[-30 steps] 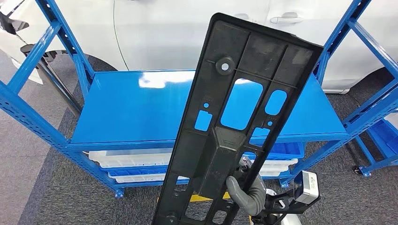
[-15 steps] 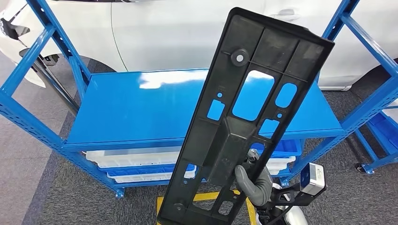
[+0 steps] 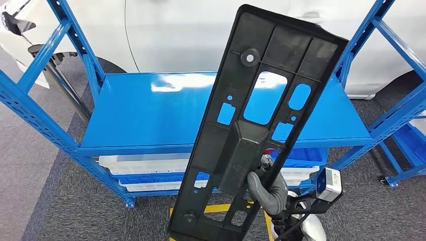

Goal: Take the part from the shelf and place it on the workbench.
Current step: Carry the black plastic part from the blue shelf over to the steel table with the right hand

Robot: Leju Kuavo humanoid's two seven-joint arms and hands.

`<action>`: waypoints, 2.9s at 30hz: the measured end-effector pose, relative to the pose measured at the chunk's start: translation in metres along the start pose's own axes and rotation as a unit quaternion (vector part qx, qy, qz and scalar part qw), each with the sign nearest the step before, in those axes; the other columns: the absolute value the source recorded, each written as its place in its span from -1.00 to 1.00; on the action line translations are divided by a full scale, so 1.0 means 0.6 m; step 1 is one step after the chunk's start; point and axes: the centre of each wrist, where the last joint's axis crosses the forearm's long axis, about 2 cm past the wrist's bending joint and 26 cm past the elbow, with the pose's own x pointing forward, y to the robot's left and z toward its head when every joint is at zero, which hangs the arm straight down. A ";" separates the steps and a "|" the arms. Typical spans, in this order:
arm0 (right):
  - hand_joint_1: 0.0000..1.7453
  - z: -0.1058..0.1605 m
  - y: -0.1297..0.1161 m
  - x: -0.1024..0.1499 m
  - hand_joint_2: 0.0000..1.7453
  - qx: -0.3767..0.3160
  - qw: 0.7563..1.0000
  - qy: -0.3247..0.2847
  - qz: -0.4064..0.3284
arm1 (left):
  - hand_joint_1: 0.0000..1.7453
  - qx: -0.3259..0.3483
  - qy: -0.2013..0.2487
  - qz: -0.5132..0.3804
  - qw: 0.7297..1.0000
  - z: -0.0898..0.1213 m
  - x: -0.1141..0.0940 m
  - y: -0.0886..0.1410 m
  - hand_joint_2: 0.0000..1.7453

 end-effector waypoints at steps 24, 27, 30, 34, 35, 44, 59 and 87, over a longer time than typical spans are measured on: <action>0.98 -0.020 0.000 -0.002 1.00 0.001 1.000 -0.019 0.005 | -1.00 0.009 -0.035 0.007 0.999 -0.001 0.006 0.007 1.00; 0.98 -0.020 0.000 -0.002 1.00 -0.001 1.000 -0.017 0.006 | -1.00 0.008 -0.035 0.007 0.999 -0.001 0.005 0.007 1.00; 0.98 -0.021 -0.001 -0.002 1.00 0.002 1.000 -0.017 0.006 | -1.00 0.008 -0.035 0.007 0.999 -0.001 0.006 0.007 1.00; 0.98 -0.024 0.000 -0.002 1.00 0.005 1.000 -0.018 0.005 | -1.00 0.007 -0.035 0.007 0.999 -0.001 0.006 0.006 1.00; 0.98 -0.025 0.000 -0.002 1.00 0.006 1.000 -0.019 0.005 | -1.00 0.007 -0.035 0.007 0.999 -0.001 0.006 0.006 1.00; 0.98 -0.027 0.002 -0.004 1.00 0.002 1.000 -0.019 0.004 | -1.00 0.006 -0.035 0.006 0.999 -0.001 0.005 0.007 1.00; 0.98 -0.026 0.004 -0.003 1.00 0.002 1.000 -0.019 0.006 | -1.00 0.006 -0.038 0.005 0.999 -0.002 0.011 0.011 1.00; 0.98 -0.021 0.003 -0.003 1.00 0.006 1.000 -0.016 0.004 | -1.00 0.009 -0.038 0.012 0.999 -0.002 0.010 0.011 1.00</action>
